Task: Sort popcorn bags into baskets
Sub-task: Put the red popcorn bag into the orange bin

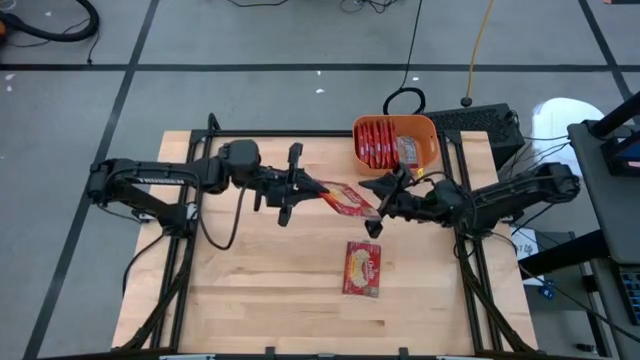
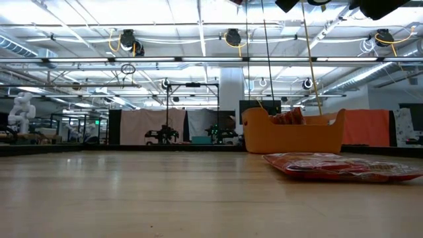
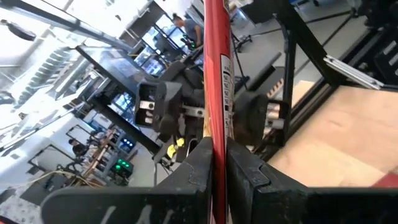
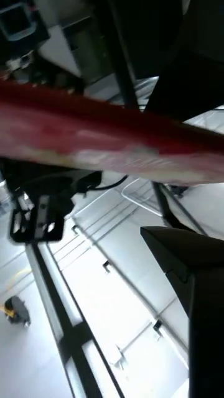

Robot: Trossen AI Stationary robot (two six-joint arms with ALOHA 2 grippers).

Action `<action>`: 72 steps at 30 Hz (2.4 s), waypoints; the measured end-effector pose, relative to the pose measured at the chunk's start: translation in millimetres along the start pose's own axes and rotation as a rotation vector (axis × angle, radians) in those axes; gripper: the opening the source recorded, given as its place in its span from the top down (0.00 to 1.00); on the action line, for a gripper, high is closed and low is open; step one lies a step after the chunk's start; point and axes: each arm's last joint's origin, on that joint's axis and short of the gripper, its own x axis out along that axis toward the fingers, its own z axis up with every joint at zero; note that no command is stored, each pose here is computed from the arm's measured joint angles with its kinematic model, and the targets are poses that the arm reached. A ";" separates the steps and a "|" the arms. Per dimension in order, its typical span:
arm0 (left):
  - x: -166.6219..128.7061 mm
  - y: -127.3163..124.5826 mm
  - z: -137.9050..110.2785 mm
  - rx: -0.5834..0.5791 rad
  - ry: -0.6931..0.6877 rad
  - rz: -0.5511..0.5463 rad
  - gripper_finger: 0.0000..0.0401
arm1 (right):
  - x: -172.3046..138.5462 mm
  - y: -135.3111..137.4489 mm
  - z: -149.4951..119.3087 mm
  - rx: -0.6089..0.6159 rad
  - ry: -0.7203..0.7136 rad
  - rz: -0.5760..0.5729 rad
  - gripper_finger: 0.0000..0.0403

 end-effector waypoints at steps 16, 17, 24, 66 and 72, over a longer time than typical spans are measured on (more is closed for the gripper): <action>2.1 0.9 -9.0 0.002 0.044 0.003 0.91 | 4.3 -8.5 13.1 0.008 0.020 -0.071 0.57; 2.3 -0.2 -10.2 -0.002 0.053 -0.006 0.90 | 4.4 -7.8 14.1 0.001 0.016 -0.068 0.59; 7.1 -3.7 -14.5 -0.066 0.071 -0.015 0.89 | 4.9 -5.2 18.8 -0.046 0.001 -0.061 0.71; -12.0 25.4 -0.6 -1.522 -0.150 0.572 0.26 | 3.8 70.1 12.3 -1.231 -0.456 -0.094 0.88; 1.2 22.0 -23.2 -1.698 -0.105 0.304 0.26 | 23.1 88.2 -0.5 -1.506 -0.454 -0.317 0.88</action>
